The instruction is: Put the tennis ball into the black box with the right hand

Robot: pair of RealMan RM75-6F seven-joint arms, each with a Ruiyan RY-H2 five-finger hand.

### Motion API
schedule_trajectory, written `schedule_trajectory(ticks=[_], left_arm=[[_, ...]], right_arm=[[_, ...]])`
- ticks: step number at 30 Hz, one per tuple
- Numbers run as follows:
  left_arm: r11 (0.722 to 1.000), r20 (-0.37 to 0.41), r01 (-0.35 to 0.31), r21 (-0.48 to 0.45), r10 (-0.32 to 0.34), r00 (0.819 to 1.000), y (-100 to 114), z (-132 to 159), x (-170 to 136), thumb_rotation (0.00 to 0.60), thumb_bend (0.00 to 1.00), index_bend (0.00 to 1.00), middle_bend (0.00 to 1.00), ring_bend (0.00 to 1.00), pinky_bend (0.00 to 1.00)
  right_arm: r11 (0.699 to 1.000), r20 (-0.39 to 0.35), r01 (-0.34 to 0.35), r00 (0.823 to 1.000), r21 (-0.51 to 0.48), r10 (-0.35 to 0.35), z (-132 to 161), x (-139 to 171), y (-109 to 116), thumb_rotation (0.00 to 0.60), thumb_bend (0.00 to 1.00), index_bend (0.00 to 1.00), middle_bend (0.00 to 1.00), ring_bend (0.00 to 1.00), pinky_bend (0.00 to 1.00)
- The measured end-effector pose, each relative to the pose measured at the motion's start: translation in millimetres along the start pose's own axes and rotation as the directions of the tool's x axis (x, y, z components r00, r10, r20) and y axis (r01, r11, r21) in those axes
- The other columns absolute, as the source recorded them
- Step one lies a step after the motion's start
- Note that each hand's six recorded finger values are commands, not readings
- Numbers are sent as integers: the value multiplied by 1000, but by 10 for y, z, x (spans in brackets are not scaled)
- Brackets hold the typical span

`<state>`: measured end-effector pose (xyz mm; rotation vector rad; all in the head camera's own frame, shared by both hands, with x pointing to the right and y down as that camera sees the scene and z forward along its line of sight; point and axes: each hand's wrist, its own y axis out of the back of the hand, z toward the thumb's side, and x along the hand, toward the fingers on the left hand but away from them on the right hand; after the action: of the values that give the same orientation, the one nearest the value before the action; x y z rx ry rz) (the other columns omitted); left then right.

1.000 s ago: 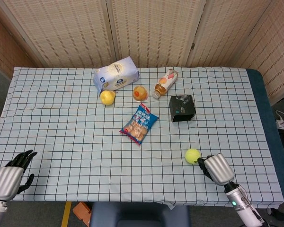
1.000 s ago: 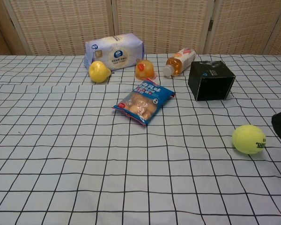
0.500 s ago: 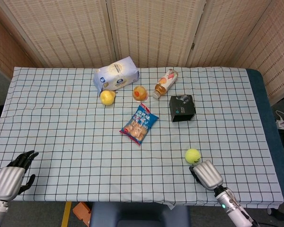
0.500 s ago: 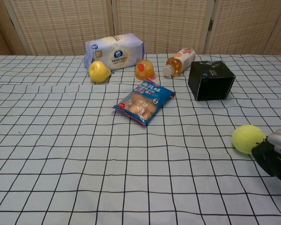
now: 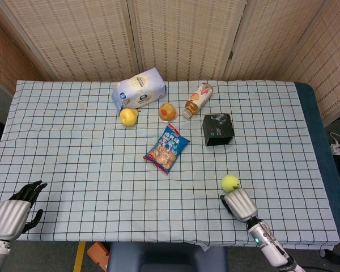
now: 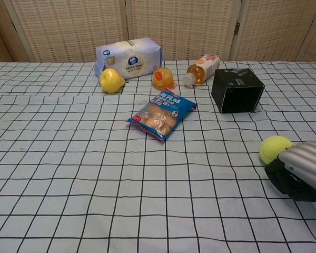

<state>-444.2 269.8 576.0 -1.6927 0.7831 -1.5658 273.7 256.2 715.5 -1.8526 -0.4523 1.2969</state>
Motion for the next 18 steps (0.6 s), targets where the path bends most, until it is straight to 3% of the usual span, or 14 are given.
schedule_trajectory(ticks=[18], left_arm=[[1000,2,6,1,-6,1000,-12,2,2,600,444,144,99,110,373]], right_arm=[[999,39,50,998,-12,-50,-148,-458,-51,600,940,1000,938,790,1000]])
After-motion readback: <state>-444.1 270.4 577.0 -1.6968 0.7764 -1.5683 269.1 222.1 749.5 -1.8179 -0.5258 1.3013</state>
